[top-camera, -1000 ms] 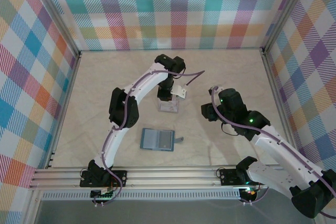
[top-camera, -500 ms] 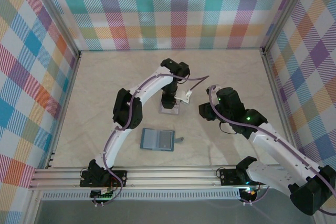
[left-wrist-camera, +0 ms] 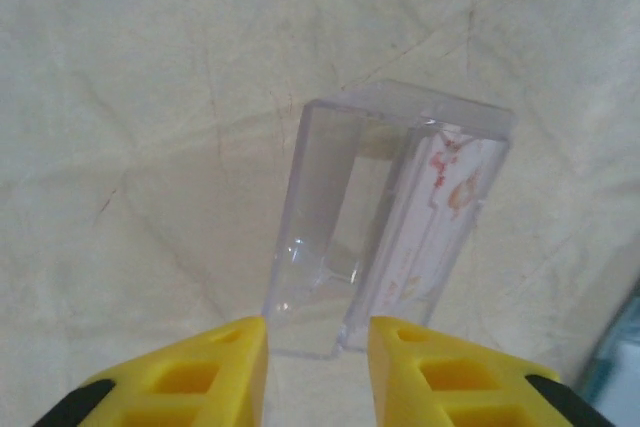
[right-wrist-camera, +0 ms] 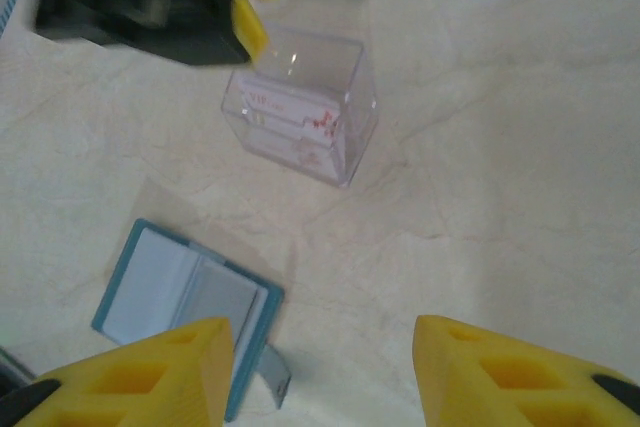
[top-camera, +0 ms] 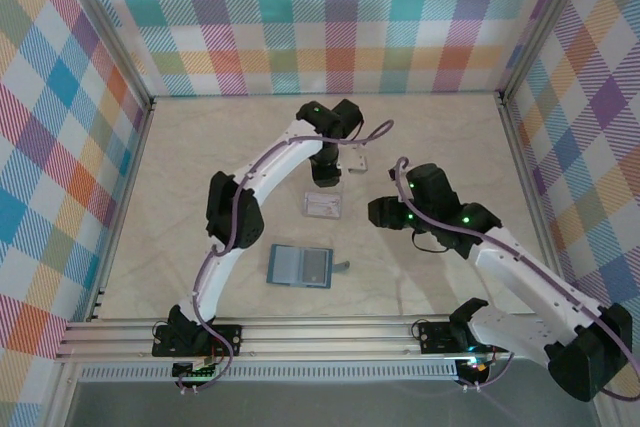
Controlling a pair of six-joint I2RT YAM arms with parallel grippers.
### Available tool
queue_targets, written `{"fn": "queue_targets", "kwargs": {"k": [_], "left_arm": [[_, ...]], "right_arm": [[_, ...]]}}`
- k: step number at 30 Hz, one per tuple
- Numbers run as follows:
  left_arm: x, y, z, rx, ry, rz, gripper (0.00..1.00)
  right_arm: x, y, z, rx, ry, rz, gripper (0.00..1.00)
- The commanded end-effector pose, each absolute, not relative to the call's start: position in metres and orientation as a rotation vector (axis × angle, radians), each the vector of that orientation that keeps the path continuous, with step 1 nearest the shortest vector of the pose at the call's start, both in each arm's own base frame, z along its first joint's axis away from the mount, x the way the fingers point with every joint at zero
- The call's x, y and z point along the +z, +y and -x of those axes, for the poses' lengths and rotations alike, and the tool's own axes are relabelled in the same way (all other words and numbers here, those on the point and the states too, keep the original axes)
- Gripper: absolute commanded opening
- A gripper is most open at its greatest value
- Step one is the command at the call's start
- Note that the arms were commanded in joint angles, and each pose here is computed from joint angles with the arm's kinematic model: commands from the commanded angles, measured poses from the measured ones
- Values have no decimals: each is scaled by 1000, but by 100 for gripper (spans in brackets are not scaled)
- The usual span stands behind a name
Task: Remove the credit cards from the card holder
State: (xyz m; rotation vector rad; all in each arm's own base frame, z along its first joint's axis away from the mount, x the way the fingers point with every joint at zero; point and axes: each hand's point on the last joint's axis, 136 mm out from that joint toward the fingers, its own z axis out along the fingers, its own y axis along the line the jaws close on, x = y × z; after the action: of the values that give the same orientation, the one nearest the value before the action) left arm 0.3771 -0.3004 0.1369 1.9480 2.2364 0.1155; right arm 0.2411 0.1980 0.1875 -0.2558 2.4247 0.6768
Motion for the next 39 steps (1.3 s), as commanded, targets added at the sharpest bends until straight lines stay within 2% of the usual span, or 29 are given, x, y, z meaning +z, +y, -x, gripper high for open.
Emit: {"fn": "queue_targets", "kwargs": {"k": [1,7,12,15,20,23,25,29,35,39], "left_arm": [[185,-311,-346,-96,2310,-1715,30],[204,-313,-311,-372,2336,-1358,29],[206,-307,-277,-643,2331,-1010,29],[192,-293,-271,-703,2410,-728,30],[168,-297,-245,-988,2534,-419,29],[144,-283,-241,-981,2628,-159,29],[132,-281,-231,-990,2699,-102,29],[130,-282,-217,-1036,2678,-147,29],[123,-258,-211,-938,2678,-57,29],[109,-254,-202,-918,2730,-6,24]], "right_arm": [[181,218,-233,878,2516,141,51],[146,233,-213,1060,2708,-81,50],[117,254,-189,1101,2850,-45,48],[100,259,-177,1036,2907,-15,49],[73,268,-172,1032,2971,-34,49],[62,275,-170,1036,2991,-3,48],[54,277,-169,1020,3003,3,47],[41,277,-170,991,3020,-14,41],[30,275,-167,972,3043,-22,25],[28,271,-165,977,3033,-38,12]]}}
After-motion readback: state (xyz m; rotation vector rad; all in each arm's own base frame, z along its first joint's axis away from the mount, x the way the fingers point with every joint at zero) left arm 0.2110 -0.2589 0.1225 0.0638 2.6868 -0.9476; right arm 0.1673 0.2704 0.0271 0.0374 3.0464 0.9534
